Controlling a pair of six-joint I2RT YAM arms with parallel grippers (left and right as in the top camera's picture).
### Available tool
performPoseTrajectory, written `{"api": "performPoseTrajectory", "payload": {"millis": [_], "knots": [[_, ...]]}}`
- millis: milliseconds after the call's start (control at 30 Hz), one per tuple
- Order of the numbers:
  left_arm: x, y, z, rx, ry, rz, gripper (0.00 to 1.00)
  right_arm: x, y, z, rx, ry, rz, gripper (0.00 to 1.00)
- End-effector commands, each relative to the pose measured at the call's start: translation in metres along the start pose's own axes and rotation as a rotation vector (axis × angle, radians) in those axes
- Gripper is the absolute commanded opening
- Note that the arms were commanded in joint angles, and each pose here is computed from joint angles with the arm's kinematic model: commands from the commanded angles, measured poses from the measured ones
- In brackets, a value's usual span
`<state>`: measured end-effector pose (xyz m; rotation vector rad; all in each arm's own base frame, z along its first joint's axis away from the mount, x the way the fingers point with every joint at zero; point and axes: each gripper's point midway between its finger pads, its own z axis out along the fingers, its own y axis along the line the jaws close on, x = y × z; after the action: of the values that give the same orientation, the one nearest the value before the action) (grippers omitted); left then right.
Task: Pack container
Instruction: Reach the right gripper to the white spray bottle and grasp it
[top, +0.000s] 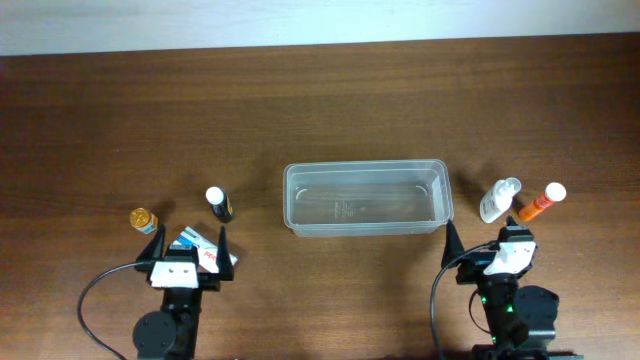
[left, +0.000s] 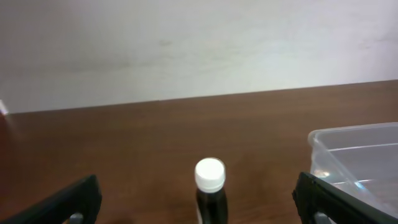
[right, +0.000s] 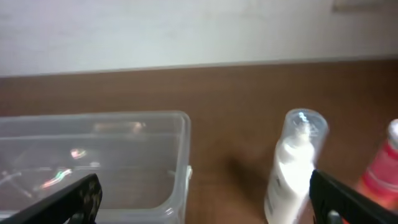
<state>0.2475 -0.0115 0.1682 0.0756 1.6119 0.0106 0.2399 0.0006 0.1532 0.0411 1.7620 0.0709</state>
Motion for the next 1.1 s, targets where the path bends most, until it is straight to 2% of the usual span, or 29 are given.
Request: {"api": "performPoseTrajectory", "payload": {"millis": [0,200,433,500,567,767,1067], "knots": [[-0.023,0.016,-0.001,-0.085,-0.013,-0.017,0.99,-0.037,-0.012,-0.010,0.086,-0.012,0.037,0.98],[-0.044,0.028,0.016,-0.149,0.088,-0.008,0.99,-0.071,-0.014,-0.003,0.117,0.142,0.041,0.98],[-0.056,0.028,0.069,-0.134,0.364,0.019,0.99,-0.095,-0.016,0.031,0.143,0.448,0.048,0.98],[-0.056,0.024,0.084,-0.109,0.437,0.021,0.99,-0.099,-0.020,0.040,0.157,0.544,0.057,0.98],[-0.055,0.011,0.099,-0.018,0.520,-0.002,0.99,-0.100,-0.028,0.048,0.180,0.643,0.063,0.98],[-0.045,0.005,0.113,0.075,0.686,-0.065,0.99,-0.091,-0.059,0.066,0.265,0.868,0.113,0.98],[-0.041,0.011,0.115,0.057,0.700,-0.068,1.00,-0.032,-0.091,0.083,0.326,1.087,0.188,0.98]]}}
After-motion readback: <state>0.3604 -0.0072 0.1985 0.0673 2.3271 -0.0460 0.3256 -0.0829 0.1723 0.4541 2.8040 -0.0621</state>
